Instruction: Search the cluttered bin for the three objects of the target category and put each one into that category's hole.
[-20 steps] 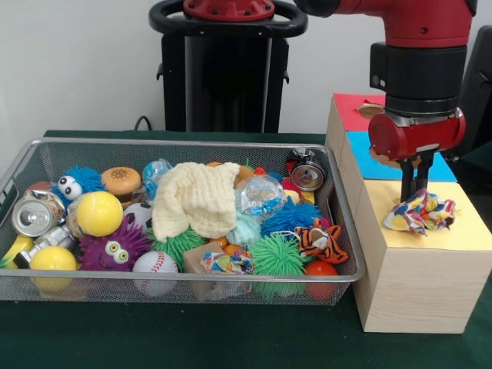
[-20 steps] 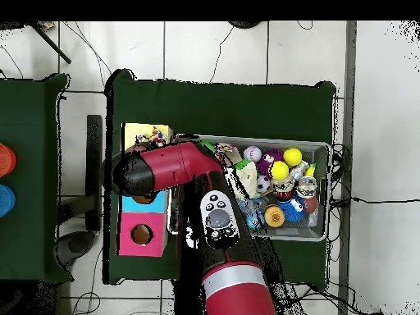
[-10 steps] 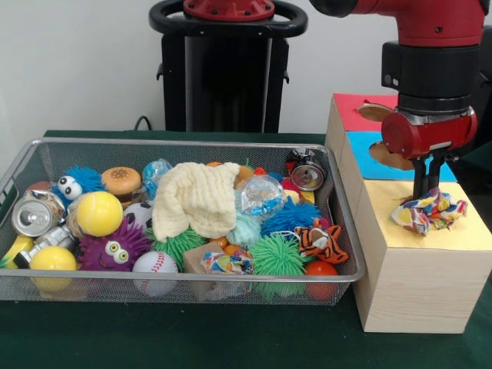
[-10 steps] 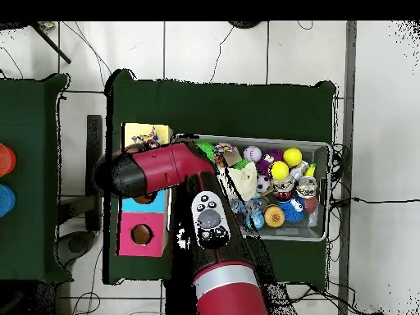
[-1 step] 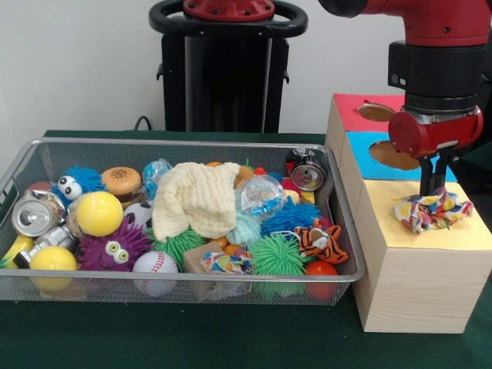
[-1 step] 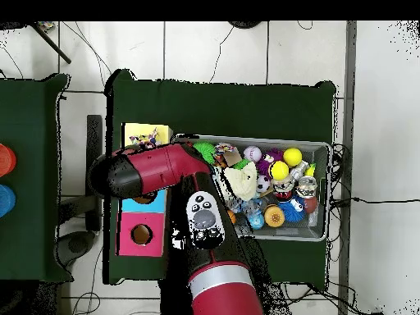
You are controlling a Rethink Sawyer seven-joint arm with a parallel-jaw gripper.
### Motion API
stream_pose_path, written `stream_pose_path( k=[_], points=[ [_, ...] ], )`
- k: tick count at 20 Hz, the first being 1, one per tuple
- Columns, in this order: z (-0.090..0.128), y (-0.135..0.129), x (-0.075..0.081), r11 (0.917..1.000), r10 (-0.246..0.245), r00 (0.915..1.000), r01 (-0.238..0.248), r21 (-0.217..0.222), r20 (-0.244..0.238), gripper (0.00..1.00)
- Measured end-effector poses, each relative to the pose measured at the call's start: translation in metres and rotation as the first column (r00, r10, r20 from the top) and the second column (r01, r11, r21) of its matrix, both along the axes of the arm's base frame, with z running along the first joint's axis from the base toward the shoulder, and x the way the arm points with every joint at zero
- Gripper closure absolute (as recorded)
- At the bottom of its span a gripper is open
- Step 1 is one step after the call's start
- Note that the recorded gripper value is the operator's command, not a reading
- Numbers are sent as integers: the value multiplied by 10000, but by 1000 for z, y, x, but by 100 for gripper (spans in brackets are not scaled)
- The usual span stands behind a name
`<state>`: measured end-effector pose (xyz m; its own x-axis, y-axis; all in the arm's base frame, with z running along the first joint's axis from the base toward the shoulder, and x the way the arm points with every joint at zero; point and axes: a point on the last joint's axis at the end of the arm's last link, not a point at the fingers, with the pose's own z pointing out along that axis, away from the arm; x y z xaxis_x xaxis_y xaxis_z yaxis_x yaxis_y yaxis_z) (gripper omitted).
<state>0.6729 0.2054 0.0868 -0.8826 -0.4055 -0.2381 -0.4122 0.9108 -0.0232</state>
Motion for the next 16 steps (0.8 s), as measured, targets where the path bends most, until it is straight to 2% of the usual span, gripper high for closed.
stream_pose_path(
  k=[16],
  points=[
    [-5, 0, -2, 10000, -15, 10000, 16, 19, -81, 100]
  ],
)
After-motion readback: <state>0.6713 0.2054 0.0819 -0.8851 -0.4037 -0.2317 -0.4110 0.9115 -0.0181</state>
